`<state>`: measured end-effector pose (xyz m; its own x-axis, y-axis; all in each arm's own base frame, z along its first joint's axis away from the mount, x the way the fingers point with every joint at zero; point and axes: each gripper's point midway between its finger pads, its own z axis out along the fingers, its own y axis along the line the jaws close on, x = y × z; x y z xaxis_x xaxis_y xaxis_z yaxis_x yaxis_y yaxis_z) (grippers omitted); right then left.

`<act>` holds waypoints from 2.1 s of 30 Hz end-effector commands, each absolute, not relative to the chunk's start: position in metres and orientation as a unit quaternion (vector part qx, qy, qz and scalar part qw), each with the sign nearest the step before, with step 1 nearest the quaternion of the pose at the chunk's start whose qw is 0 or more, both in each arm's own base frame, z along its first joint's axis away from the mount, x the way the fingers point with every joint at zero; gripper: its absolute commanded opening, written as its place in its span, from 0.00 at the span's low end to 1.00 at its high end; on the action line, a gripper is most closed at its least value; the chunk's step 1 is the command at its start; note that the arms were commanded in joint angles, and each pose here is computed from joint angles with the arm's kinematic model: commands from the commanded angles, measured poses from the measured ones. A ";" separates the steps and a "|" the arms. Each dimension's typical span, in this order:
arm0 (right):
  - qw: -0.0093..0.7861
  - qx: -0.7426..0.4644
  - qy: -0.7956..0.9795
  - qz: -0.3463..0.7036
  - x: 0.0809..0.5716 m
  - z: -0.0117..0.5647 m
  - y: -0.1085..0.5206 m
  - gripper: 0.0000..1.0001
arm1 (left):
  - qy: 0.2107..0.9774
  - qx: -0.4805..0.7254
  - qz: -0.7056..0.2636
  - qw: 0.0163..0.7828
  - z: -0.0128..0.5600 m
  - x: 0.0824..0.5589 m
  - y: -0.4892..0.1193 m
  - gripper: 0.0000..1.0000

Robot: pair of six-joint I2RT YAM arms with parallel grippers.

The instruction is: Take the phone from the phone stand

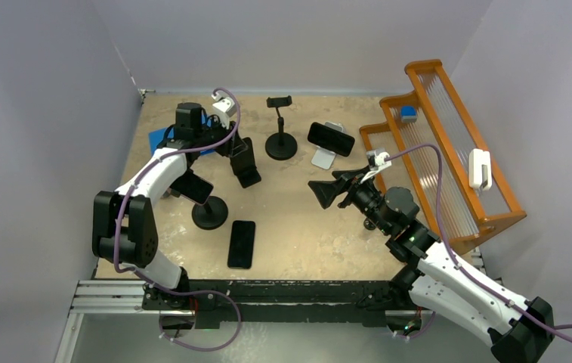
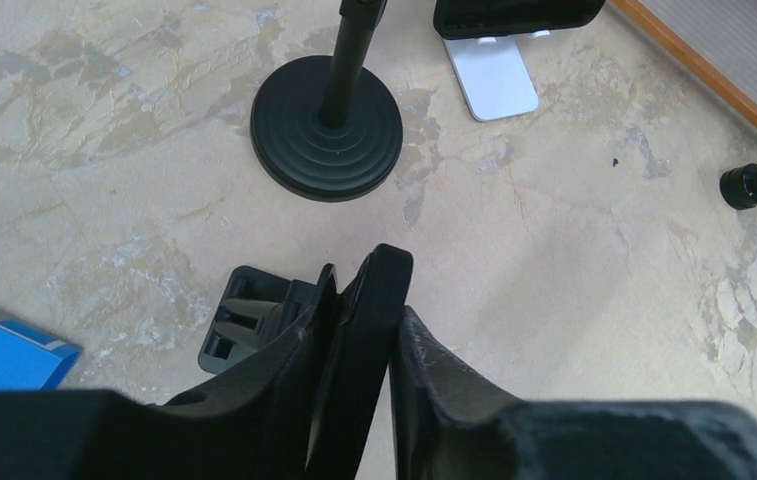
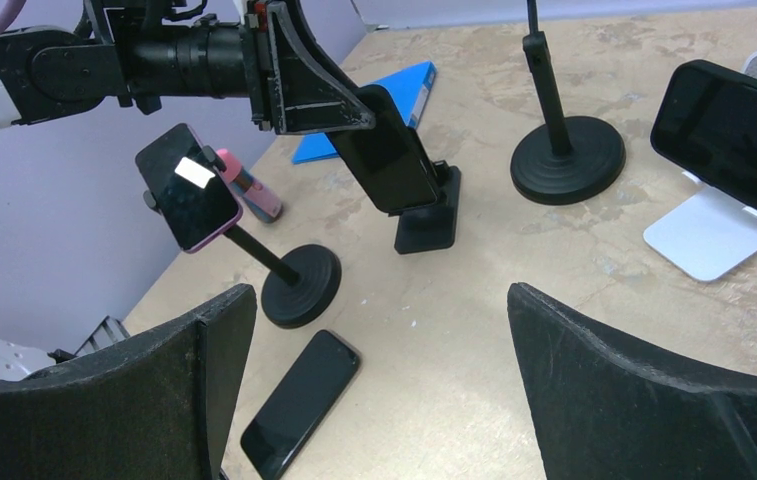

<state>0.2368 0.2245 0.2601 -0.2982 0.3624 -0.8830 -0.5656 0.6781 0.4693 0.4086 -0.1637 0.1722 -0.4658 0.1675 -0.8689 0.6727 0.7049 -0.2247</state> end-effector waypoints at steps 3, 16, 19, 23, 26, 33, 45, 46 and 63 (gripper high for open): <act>0.609 -0.070 0.685 0.394 0.239 0.273 0.221 0.97 | 0.788 0.280 -0.276 0.474 0.189 0.414 -0.167 0.21; 0.608 -0.070 0.685 0.394 0.239 0.273 0.222 0.97 | 0.773 0.279 -0.266 0.503 0.220 0.416 -0.165 0.00; 0.609 -0.070 0.685 0.393 0.240 0.274 0.222 0.97 | 0.769 0.280 -0.264 0.510 0.228 0.416 -0.165 0.00; 0.608 -0.070 0.686 0.393 0.240 0.273 0.222 0.97 | 0.769 0.278 -0.259 0.515 0.233 0.417 -0.164 0.00; 0.608 -0.069 0.687 0.392 0.241 0.273 0.222 0.97 | 0.770 0.275 -0.249 0.519 0.235 0.418 -0.163 0.00; 0.607 -0.070 0.689 0.391 0.242 0.273 0.223 0.97 | 0.763 0.274 -0.241 0.534 0.250 0.416 -0.163 0.00; 0.603 -0.070 0.693 0.389 0.243 0.271 0.224 0.97 | 0.744 0.263 -0.227 0.570 0.294 0.402 -0.162 0.00; 0.603 -0.069 0.693 0.389 0.243 0.271 0.224 0.97 | 0.742 0.262 -0.227 0.574 0.299 0.401 -0.163 0.00; 0.605 -0.056 0.703 0.370 0.248 0.277 0.218 0.97 | 0.659 0.281 -0.347 0.605 0.369 0.302 -0.198 0.00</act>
<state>0.2426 0.2209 0.2446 -0.3306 0.3307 -0.8839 -0.5167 0.7204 0.4627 0.3354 -0.1821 0.3245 -0.2272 0.0368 -0.9732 0.7018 0.6990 -0.1374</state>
